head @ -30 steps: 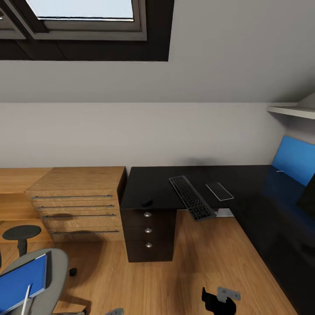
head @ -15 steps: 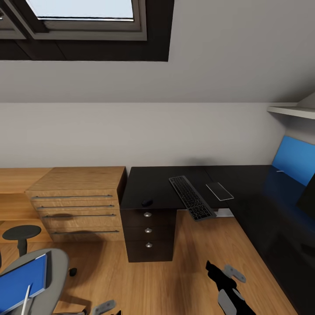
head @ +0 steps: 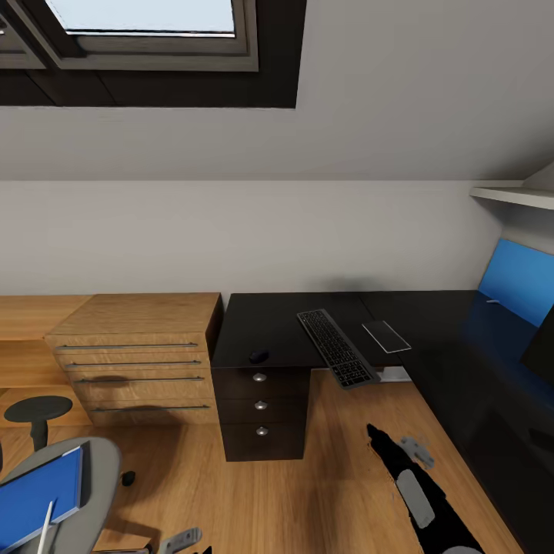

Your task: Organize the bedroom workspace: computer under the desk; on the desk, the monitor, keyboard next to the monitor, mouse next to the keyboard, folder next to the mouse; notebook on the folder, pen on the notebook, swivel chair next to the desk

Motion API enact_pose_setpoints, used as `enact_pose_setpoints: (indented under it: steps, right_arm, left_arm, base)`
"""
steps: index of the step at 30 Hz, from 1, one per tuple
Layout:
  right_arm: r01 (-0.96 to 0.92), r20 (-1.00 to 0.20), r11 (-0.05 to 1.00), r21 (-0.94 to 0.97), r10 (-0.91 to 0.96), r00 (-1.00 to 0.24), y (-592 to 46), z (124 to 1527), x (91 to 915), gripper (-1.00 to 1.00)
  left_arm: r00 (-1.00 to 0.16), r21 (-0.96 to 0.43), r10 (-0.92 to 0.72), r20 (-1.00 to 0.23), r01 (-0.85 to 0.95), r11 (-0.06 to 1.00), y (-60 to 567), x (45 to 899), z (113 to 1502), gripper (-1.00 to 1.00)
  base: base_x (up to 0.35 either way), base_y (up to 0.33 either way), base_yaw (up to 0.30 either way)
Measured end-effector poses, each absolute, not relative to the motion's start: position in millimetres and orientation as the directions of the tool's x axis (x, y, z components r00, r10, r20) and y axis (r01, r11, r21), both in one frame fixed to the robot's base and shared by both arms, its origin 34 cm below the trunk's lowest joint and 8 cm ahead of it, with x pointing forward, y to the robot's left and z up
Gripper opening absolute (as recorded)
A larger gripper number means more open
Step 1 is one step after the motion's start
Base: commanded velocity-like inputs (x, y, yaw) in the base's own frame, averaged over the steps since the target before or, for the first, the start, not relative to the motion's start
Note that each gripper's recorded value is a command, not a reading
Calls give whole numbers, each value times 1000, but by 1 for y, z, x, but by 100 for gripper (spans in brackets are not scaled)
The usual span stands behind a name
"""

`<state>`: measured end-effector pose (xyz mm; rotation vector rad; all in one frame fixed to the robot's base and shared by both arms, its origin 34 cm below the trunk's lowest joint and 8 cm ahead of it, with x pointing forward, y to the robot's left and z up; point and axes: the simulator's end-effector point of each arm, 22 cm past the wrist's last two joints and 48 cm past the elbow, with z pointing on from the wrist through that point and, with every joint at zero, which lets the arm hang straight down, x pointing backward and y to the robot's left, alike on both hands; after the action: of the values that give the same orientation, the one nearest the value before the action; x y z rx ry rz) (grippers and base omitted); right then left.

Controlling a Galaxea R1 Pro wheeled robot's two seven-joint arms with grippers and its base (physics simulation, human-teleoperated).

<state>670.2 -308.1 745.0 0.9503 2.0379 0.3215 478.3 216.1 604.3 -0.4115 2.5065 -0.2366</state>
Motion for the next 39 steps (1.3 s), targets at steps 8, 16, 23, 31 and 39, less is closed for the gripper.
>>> enact_pose_setpoints:
  steps: [8,16,23,31,39]
  right_arm:
    - [444,-404,480,756,877,-259,-327,791,696,100]
    - [369,-233,303,879,947,-221,-343,821,704,100]
    - [345,-140,198,918,973,-185,-344,831,707,100]
    - [364,-109,173,915,976,-189,-342,822,703,100]
    - [368,-67,151,917,970,-232,-329,809,698,100]
  left_arm:
    - [-776,-267,-366,-513,-261,928,217,478,604,100]
    - [-775,-272,-368,-514,-259,927,215,478,605,100]
    - [-776,-272,-368,-512,-260,926,215,478,604,100]
    - [-778,-273,-364,-512,-255,928,212,478,604,100]
    - [-779,-281,-363,-510,-249,927,205,479,598,100]
  base:
    - [6,0,0]
    - [200,0,0]
    - [88,0,0]
    - [101,0,0]
    - [5,0,0]
